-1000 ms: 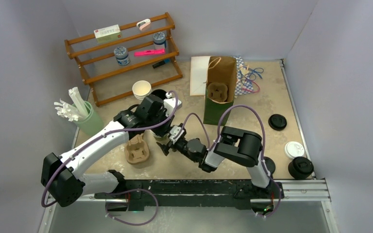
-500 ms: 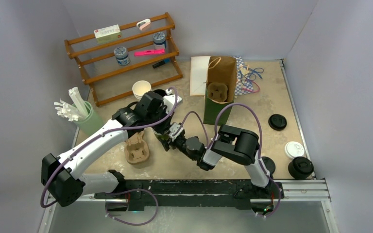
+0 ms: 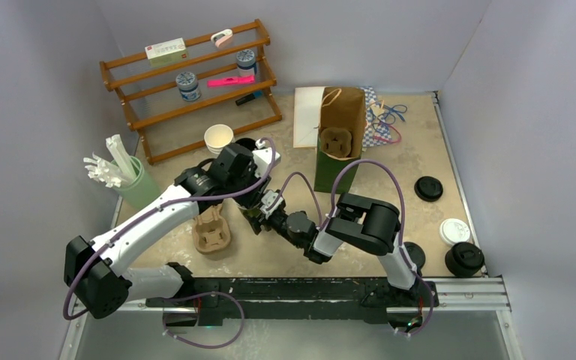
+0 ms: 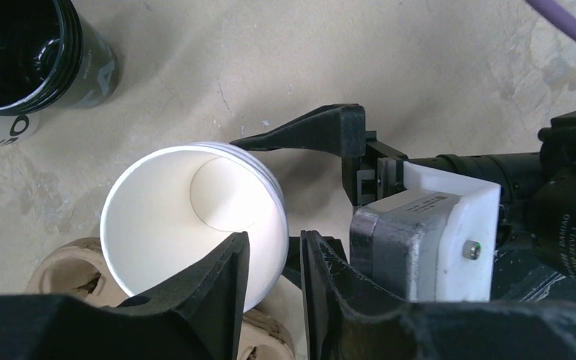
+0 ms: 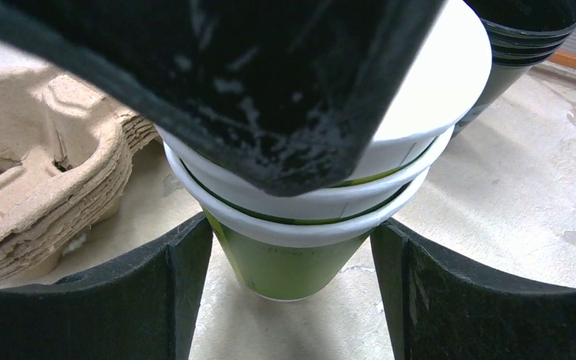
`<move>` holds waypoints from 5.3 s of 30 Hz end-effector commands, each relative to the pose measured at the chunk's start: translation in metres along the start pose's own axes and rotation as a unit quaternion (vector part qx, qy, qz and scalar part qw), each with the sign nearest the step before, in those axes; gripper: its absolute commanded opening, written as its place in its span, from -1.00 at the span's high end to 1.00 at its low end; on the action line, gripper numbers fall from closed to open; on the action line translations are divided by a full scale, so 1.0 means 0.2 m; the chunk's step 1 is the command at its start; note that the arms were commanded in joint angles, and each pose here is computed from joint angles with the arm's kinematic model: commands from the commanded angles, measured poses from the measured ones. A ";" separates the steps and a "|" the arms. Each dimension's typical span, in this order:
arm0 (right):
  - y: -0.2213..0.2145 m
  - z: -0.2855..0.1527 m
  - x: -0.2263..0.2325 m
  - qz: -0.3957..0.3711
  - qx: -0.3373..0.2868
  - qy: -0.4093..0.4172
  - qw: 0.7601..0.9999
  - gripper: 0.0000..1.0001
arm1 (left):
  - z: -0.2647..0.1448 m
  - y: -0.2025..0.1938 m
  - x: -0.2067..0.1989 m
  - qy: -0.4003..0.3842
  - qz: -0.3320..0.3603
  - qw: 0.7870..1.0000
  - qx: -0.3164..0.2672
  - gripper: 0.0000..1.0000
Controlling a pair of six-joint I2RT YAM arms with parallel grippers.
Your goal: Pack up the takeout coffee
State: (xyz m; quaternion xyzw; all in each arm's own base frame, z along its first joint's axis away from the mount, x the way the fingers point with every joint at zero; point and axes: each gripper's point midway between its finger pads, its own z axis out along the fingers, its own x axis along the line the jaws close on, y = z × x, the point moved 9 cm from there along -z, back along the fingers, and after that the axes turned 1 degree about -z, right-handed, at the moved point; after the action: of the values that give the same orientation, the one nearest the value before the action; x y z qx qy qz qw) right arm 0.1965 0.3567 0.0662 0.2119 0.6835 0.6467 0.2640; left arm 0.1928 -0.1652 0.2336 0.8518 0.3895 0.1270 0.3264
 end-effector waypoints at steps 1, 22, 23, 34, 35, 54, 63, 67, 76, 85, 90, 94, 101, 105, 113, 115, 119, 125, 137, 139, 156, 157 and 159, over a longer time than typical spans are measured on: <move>0.10 0.05 0.00 0.012 -0.053 -0.004 0.999 -0.57 | 0.04 -0.01 0.00 0.002 0.014 1.000 0.004 0.34; 0.04 0.06 0.00 0.015 -0.037 -0.008 0.999 -0.42 | -0.13 0.08 -0.01 0.002 0.009 0.999 -0.033 1.00; 0.04 0.06 0.00 0.015 -0.037 -0.008 0.999 -0.42 | -0.13 0.09 -0.01 0.005 0.007 0.999 -0.032 1.00; 0.04 0.07 0.00 0.011 -0.029 -0.011 0.999 -0.41 | -0.47 0.25 0.03 0.074 -0.009 0.993 -0.091 1.00; 0.04 0.08 0.01 0.011 -0.029 -0.012 0.999 -0.42 | -0.52 0.26 0.04 0.088 -0.012 0.991 -0.103 1.00; 0.23 0.13 -0.03 0.047 -0.081 -0.057 0.994 -0.97 | -0.69 0.27 0.07 0.135 -0.026 0.979 -0.152 1.00; 0.37 -0.28 -0.09 0.087 -0.054 -0.045 0.994 -0.97 | -0.58 0.26 -0.02 0.042 -0.049 0.988 -0.143 1.00; 0.36 -0.45 -0.13 0.115 0.017 -0.071 0.991 -0.97 | -0.46 0.23 -0.09 0.011 -0.055 0.990 -0.132 1.00; 0.38 -0.78 -0.22 0.209 0.146 -0.169 0.952 -0.97 | -0.30 0.24 -0.38 -0.044 -0.023 0.991 -0.125 1.00; 0.34 -1.09 -0.42 0.292 0.183 -0.305 0.888 -0.97 | -0.01 0.11 -0.64 -0.026 0.016 0.998 -0.052 1.00; 0.34 -1.12 -0.57 0.358 0.201 -0.365 0.836 -0.97 | 0.12 0.07 -0.69 -0.031 0.018 0.998 -0.050 1.00; 0.33 -1.10 -0.68 0.372 0.249 -0.402 0.799 -0.97 | 0.22 0.05 -0.72 -0.030 0.027 0.998 -0.037 1.00; 0.35 -1.17 -1.02 0.393 0.249 -0.510 0.724 -0.97 | 0.33 0.03 -0.74 -0.033 0.039 0.998 -0.032 0.86; 0.38 -1.24 -1.22 0.379 0.240 -0.626 0.637 -0.97 | 0.33 0.05 -0.75 -0.048 0.048 0.997 -0.040 0.24; 0.32 -1.31 -1.64 0.405 0.285 -0.720 0.486 -0.97 | 0.17 0.16 -0.75 -0.071 0.058 0.992 -0.091 -0.46; 0.30 -1.32 -1.71 0.402 0.276 -0.733 0.474 -0.97 | 0.10 0.19 -0.73 -0.072 0.058 0.990 -0.106 -0.50; 0.28 -1.35 -1.82 0.410 0.263 -0.750 0.448 -0.97 | -0.02 0.21 -0.70 -0.073 0.054 0.987 -0.130 -0.52; 0.25 -1.36 -1.92 0.411 0.265 -0.761 0.427 -0.97 | -0.18 0.17 -0.65 -0.088 0.040 0.985 -0.144 -0.57; 0.15 -1.41 -1.93 0.427 0.236 -0.753 0.443 -0.97 | -0.33 0.17 -0.57 -0.071 0.006 0.978 -0.194 -0.56; 0.12 -1.44 -1.93 0.443 0.229 -0.746 0.442 -0.97 | -0.33 0.18 -0.56 -0.064 0.006 0.979 -0.196 -0.56; 0.01 -1.44 -1.97 0.479 0.224 -0.727 0.438 -0.81 | -0.30 0.18 -0.57 -0.044 -0.019 0.983 -0.176 -0.52; 0.01 -1.44 -1.97 0.480 0.224 -0.726 0.438 -0.79 | -0.31 0.18 -0.57 -0.043 -0.020 0.983 -0.176 -0.52; 0.01 -1.44 -1.97 0.480 0.228 -0.727 0.435 -0.76 | -0.31 0.18 -0.56 -0.040 -0.020 0.983 -0.176 -0.52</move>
State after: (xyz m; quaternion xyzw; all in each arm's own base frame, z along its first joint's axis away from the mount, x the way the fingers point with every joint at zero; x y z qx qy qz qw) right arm 0.3149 -0.1151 0.1090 0.9495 0.1560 0.0949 0.2552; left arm 0.1084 -0.2395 0.2923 0.7958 0.3518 0.1476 0.4702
